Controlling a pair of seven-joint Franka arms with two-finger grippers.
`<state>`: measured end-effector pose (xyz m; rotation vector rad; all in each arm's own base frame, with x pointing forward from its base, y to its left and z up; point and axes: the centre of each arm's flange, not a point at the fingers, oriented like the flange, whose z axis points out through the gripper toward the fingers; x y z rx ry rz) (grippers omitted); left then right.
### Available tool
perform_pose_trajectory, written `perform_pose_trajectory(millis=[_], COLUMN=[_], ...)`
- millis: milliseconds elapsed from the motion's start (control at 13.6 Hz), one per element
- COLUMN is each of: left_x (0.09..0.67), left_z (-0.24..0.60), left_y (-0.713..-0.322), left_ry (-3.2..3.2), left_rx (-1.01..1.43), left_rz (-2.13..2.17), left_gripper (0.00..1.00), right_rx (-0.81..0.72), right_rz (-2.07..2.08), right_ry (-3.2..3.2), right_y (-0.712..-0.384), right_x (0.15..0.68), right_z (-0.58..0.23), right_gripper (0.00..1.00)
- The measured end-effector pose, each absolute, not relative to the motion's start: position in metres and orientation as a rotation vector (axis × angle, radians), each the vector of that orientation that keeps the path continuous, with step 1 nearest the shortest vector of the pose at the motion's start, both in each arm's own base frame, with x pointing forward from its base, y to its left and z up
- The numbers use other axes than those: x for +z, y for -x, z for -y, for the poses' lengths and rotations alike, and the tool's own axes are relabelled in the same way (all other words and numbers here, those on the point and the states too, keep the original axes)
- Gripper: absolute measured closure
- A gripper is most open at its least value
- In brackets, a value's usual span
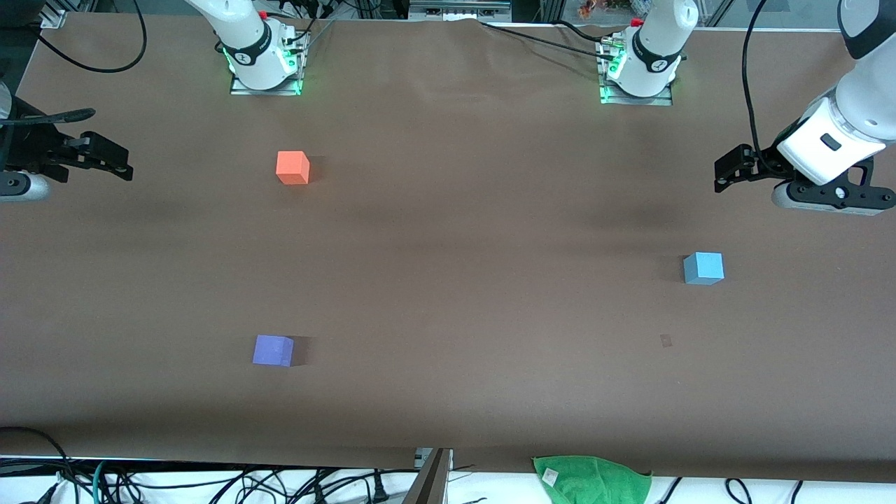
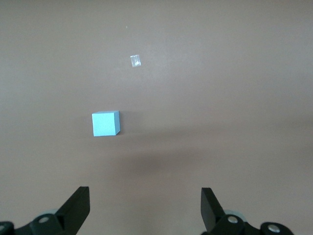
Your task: Place blue block between orange and purple blocks
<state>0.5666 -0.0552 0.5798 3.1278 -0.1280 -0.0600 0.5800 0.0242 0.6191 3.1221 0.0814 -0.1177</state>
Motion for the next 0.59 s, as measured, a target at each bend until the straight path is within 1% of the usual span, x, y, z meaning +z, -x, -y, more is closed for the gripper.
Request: perform_pose_trajectory(millis=[295,590], left_x=[0.5743,0.5730], left_z=[0.0556,0.0556], left_y=[-0.5782,-0.5793], left_ry=[-3.123,-3.123], left_rx=[-0.066,-0.071], left_rz=[0.129,0.129], left_gripper=[0.00,0.00], right_rx=[-0.118,-0.118], right_rz=[-0.081,-0.081], right_ry=[-3.124,-3.125], right_y=[-0.5800,-0.5800], right_x=[0.6191,0.6191], right_z=[-0.0244,-0.0242], right_gripper=[0.00,0.00])
